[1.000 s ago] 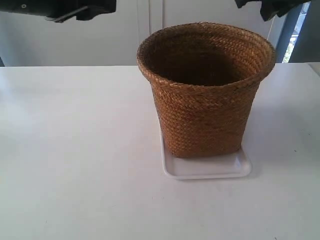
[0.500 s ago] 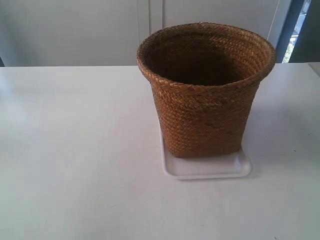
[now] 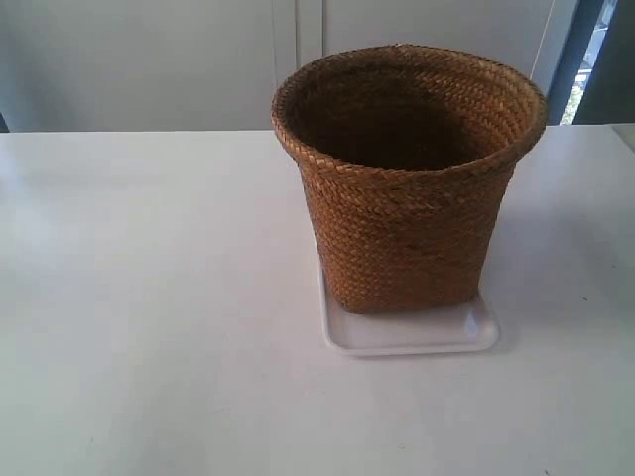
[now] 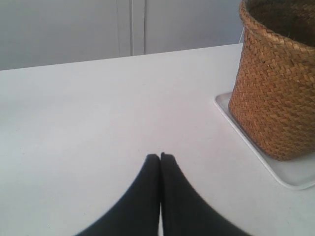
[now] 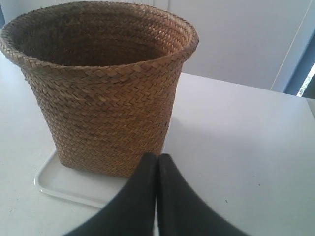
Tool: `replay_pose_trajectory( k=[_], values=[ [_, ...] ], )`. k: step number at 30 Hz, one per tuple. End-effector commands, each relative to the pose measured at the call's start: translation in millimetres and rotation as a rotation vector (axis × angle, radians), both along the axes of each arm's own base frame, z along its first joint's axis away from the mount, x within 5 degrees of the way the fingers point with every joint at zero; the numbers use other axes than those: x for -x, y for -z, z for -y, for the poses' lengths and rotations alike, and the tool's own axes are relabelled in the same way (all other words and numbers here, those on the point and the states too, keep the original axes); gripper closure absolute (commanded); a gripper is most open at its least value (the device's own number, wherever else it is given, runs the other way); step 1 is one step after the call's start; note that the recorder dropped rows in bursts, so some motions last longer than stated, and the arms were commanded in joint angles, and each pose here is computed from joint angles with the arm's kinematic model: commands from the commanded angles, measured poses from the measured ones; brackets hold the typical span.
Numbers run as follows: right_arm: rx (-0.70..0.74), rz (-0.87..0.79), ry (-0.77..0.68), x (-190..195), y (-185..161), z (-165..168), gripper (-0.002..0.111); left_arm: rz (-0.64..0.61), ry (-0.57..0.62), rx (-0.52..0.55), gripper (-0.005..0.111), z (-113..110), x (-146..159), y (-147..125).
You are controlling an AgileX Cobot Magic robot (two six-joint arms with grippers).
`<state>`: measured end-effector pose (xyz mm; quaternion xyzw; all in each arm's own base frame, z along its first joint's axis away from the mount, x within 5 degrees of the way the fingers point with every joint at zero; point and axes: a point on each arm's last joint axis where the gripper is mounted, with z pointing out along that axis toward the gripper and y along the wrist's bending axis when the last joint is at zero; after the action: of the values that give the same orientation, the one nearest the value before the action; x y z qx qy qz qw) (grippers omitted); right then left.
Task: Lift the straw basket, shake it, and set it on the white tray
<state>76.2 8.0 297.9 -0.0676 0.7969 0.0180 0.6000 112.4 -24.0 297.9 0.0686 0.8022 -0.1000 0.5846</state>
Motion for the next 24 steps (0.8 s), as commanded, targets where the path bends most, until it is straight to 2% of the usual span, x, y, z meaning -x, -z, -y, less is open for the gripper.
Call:
replay_pose_trajectory(
  k=[1,17,20,24],
  values=[
    [0.016,0.006,0.002,0.5,0.5,0.7,0.108,0.006,-0.003,0.015,0.107,0.0,1.7,-0.3],
    [0.034,0.015,0.002,3.8,0.0,1.8,0.108,0.006,-0.003,0.015,0.107,0.0,1.7,-0.3],
    [0.107,0.033,-0.005,11.1,11.0,4.3,0.108,0.008,-0.004,0.014,0.107,-0.1,1.6,-0.4],
    [0.157,0.18,-0.034,16.5,37.3,3.3,0.108,0.008,-0.004,0.014,0.107,-0.1,1.6,-0.4]
  ],
)
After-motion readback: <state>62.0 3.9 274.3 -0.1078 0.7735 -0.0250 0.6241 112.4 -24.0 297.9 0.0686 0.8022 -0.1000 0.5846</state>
